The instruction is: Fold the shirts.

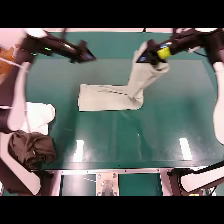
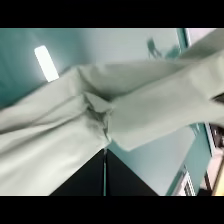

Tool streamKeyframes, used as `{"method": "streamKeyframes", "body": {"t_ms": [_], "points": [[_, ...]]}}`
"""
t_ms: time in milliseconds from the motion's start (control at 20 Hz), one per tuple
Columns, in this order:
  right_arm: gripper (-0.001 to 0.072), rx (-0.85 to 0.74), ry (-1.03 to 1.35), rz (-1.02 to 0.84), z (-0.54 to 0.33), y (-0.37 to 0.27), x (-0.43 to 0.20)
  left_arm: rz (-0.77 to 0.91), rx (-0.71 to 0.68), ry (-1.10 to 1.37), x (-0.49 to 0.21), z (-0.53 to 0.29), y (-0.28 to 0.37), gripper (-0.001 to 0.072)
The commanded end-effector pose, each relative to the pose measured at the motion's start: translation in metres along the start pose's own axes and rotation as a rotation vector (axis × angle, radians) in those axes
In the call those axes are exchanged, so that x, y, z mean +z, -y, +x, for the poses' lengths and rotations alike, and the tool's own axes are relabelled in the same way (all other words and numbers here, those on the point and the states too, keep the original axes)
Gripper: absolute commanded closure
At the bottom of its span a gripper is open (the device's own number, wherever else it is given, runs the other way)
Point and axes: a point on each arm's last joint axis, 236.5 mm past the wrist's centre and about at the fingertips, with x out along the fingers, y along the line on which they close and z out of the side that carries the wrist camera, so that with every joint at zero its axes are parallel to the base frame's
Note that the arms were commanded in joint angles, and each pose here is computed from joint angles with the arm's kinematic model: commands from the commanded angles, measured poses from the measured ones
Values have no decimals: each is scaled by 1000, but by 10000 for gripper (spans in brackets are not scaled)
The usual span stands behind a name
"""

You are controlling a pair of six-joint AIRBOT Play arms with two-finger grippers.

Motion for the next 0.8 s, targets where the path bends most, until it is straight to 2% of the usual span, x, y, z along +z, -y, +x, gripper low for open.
{"method": "streamKeyframes", "body": {"t_ms": [0,150,200,250,300,400,550,650,750], "points": [[691,75,72,-70,83,-64,7,0,64,143,23,-97,-9,683],[688,114,49,-101,192,-98,-26,-20,69,170,24,-125,-17,683],[649,118,32,-103,229,-103,-43,-28,70,159,20,-126,-21,683],[374,121,5,-99,264,-106,-65,-40,71,147,16,-124,-26,683],[142,130,-34,-89,286,-109,-85,-40,68,136,13,-121,-28,683],[144,129,-98,-111,276,-112,-95,-29,71,134,12,-120,-31,683],[146,-32,-123,-196,182,-65,-50,-23,70,137,13,-120,-31,683],[146,-171,-53,-143,109,-10,-11,-25,71,141,14,-120,-31,683],[145,-242,-39,-18,58,47,2,-26,71,139,13,-120,-31,683]]}}
